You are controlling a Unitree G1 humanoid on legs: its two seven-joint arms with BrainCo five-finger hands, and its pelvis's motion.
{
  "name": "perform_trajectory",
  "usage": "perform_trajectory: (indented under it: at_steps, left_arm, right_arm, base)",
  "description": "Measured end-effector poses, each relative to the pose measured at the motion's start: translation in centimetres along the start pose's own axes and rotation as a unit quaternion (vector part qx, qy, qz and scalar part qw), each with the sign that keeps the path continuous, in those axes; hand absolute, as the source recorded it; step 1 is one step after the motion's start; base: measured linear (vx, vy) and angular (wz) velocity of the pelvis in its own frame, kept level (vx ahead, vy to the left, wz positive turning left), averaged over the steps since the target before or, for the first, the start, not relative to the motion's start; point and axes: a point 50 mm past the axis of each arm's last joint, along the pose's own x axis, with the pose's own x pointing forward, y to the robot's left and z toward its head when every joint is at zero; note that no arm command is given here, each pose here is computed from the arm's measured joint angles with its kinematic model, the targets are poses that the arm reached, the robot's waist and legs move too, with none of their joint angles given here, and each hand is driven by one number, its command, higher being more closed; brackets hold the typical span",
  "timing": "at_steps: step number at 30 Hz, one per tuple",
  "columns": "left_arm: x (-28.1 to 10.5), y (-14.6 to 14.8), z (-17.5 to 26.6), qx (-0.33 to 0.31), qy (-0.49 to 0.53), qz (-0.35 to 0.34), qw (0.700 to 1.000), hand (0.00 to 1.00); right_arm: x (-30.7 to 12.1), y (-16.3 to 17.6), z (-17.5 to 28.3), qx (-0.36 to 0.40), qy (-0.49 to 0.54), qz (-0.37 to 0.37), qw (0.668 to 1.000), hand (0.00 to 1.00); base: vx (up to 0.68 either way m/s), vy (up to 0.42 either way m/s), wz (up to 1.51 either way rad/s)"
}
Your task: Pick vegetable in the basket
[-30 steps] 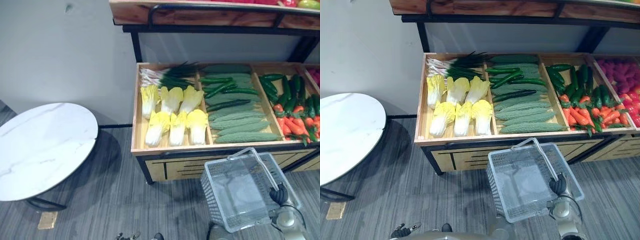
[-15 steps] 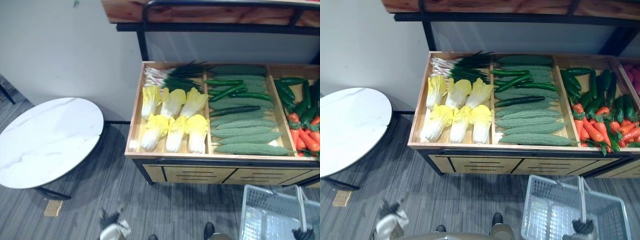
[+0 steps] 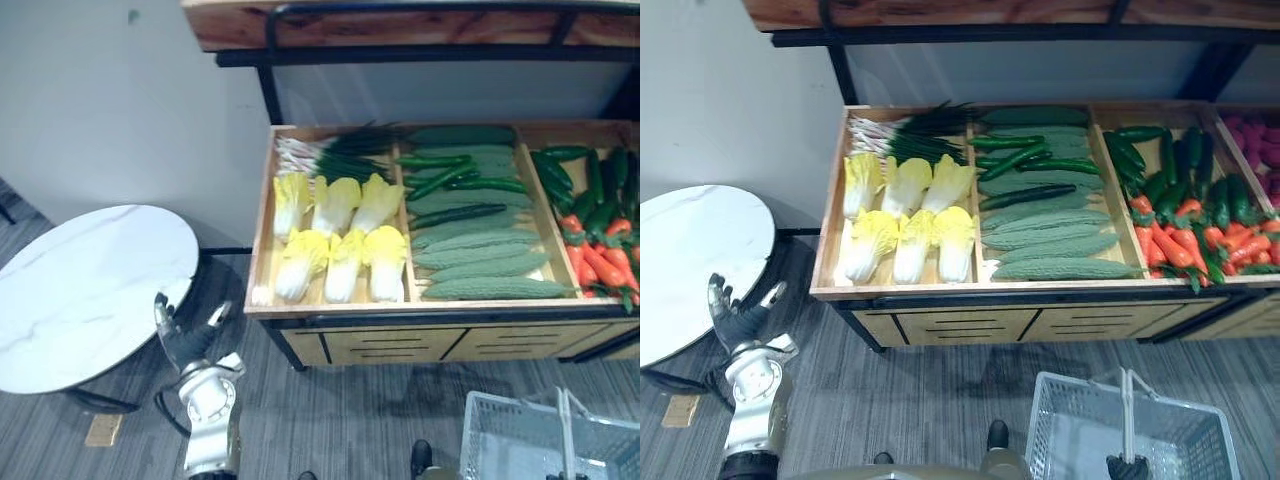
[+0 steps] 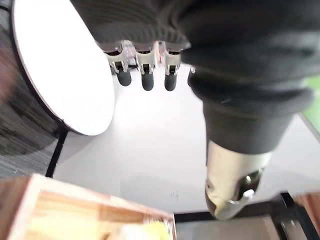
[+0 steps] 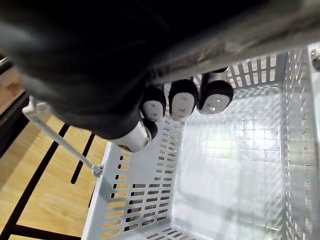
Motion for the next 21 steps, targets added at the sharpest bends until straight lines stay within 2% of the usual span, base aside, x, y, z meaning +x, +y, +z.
perform_trajectory:
  at_steps: [2,5,12,21]
  left_arm:
    - [0.7,-1.2,1.0,-0.012,-0.017,-0.016,1.0,0.0]
    - [2.6,-2.5,1.5,0.053,-0.042,-0.061,0.996,0.0]
    - [5.0,-4.2,0.7,0.1,-0.014,-0.103,0.99,0.0]
    - [7.0,-4.9,0.8,0.095,0.018,-0.107,0.99,0.0]
  right_arm:
    - [0.3,0.1,0.8,0.003,-0.01,0.0,1.0,1.0]
    - [1.0,0.2,2.6,0.007,-0.036,0.005,0.999,1.0]
    - [2.3,-0.6,6.5,-0.02,-0.103,0.007,0.994,1.0]
    - [2.8,-0.4,9.4,-0.032,-0.147,0.018,0.988,1.0]
  base:
    - [0.06,-0.009,-0.18]
    - [0.07,-0.006,-0.2]
    - [0.05,-0.019,-0.14]
    - [-0.05,-0.044,-0.05]
